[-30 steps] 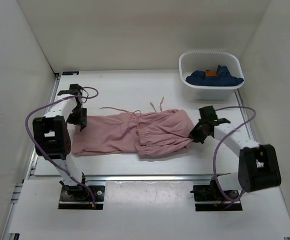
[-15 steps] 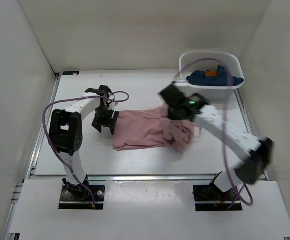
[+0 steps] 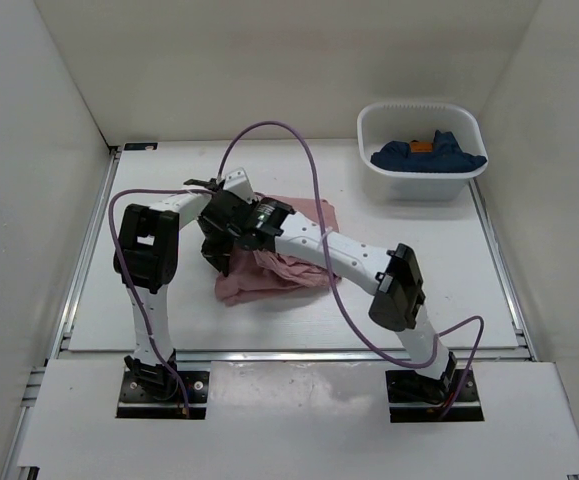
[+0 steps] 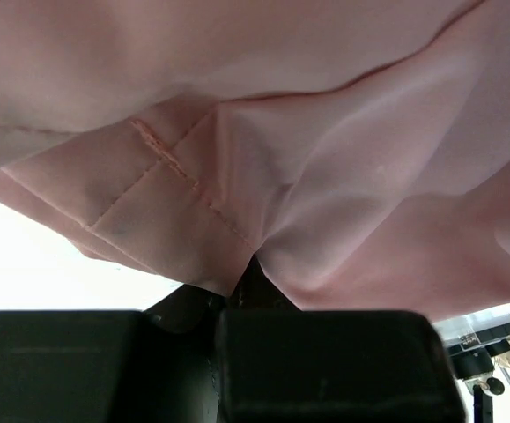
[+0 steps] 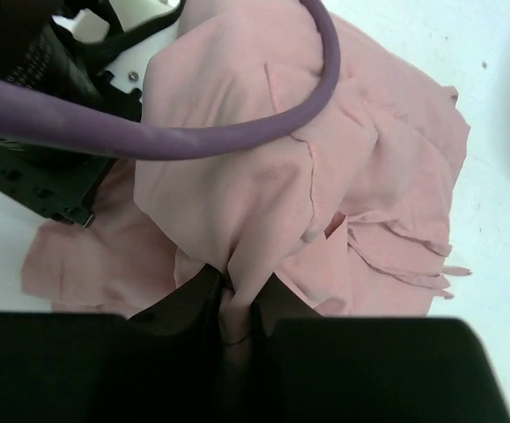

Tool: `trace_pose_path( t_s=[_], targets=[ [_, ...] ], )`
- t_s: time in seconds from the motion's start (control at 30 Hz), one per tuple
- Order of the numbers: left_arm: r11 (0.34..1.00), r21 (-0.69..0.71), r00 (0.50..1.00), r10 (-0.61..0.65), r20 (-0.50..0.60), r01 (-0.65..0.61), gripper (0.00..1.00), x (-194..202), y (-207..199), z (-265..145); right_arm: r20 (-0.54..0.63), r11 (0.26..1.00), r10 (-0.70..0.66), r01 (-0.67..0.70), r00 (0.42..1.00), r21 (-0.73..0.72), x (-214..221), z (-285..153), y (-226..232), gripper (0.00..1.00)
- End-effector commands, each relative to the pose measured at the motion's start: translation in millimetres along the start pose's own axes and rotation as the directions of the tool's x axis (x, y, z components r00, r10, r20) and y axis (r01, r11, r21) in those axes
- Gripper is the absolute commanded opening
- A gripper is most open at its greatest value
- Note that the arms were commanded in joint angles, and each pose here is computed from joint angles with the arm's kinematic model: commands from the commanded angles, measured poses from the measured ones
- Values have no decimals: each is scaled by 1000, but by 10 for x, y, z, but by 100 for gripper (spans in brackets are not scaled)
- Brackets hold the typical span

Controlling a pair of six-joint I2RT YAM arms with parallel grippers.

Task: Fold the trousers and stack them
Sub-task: Fold the trousers

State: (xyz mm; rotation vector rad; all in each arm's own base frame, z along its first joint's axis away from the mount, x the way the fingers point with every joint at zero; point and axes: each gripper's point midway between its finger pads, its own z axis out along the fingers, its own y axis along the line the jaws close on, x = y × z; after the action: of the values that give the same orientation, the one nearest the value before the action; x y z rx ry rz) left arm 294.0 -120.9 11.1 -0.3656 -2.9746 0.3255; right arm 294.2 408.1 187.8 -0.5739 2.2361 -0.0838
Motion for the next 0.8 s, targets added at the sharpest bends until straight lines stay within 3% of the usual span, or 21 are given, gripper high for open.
trace_pose_path(
  t_s=[0.0,0.1,0.17,0.23,0.27,0.3,0.37,0.4,0.53,0.6,0.7,0.73,0.77],
  targets=[
    [1000,-8,997,28,70,-27,14,-122,-10,-40,134,989,46,-26,990,-146,-416,-237,128,0],
    [1000,-5,996,-2,87,2,16,-140,86,-94,91,981,-42,59,995,-184,-251,-125,335,0],
    [1000,-4,992,-20,121,21,25,-191,153,-195,93,961,-117,136,989,-242,-150,-186,514,3],
    [998,0,987,-57,152,57,32,-241,283,-291,85,931,-164,183,983,-315,9,-153,714,24],
    [997,2,985,-73,156,74,36,-242,339,-305,95,917,-180,202,979,-344,9,-186,747,43],
    [994,6,978,-104,183,105,39,-276,453,-389,106,903,-185,212,977,-375,-26,-235,792,82],
    [990,11,974,-141,178,142,49,-237,567,-417,130,882,-207,243,970,-404,-118,-347,801,93],
    [985,25,968,-170,185,168,64,-240,646,-466,156,875,-195,244,968,-419,-239,-444,802,98],
    [971,24,947,-238,216,238,74,-257,913,-621,233,894,-97,188,968,-407,-543,-759,586,98],
    [960,-1,923,-268,276,279,74,-290,1120,-814,212,921,27,59,977,-386,-634,-779,283,98],
    [945,-96,881,-250,401,312,77,-392,1330,-1275,56,950,106,-85,993,-299,-252,-386,-138,82],
    [944,-124,872,-226,434,306,77,-426,1310,-1404,-14,949,176,-173,984,-263,-105,-262,-222,64],
    [939,-158,855,-197,480,305,77,-478,1300,-1588,-100,956,178,-196,979,-219,189,-121,-325,54]
  ],
)
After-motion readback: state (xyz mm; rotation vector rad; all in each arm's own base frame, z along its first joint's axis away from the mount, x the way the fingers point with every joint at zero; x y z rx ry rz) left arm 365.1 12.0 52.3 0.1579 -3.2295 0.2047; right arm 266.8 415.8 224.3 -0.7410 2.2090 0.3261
